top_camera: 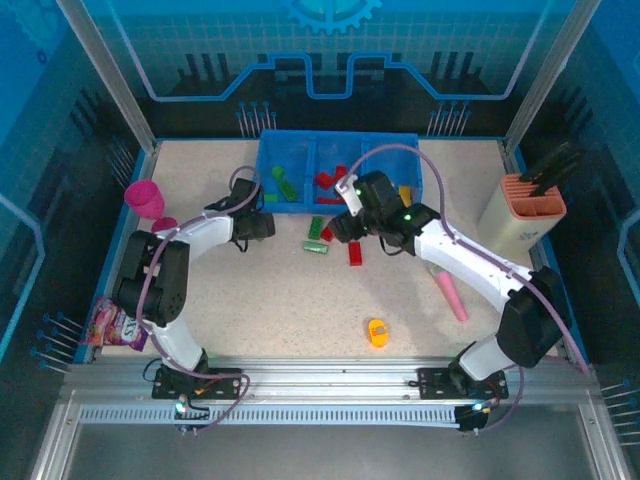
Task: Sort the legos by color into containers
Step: Pick up the lego from the middle-left of the table.
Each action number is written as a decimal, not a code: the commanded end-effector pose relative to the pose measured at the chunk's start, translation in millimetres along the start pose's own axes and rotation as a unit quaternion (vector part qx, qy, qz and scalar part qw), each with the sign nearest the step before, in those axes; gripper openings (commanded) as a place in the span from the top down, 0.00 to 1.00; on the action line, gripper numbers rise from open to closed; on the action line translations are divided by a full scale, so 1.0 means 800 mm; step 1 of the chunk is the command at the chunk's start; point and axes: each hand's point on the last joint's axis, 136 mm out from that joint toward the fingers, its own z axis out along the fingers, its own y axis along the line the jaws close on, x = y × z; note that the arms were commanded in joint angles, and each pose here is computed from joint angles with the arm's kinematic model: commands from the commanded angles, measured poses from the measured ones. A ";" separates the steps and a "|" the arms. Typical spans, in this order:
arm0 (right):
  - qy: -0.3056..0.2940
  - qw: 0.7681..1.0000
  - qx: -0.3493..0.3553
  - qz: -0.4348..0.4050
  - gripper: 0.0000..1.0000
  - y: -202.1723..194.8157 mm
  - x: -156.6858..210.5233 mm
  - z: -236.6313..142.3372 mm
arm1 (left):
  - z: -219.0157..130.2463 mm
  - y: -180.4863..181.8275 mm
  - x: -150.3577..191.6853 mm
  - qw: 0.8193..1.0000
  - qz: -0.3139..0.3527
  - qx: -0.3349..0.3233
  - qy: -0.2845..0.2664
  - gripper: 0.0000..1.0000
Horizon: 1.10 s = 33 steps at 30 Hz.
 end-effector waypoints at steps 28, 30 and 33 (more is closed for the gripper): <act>0.035 0.998 -0.008 0.059 0.25 0.008 0.056 -0.011 | 0.040 -0.023 0.026 0.992 0.026 0.027 0.121 0.31; 0.038 0.998 -0.007 0.055 0.24 0.008 0.057 -0.007 | 0.040 -0.021 0.035 0.991 0.023 0.028 0.128 0.34; 0.045 0.998 -0.006 0.051 0.25 0.005 0.060 0.000 | 0.039 -0.019 0.049 0.990 0.021 0.028 0.138 0.38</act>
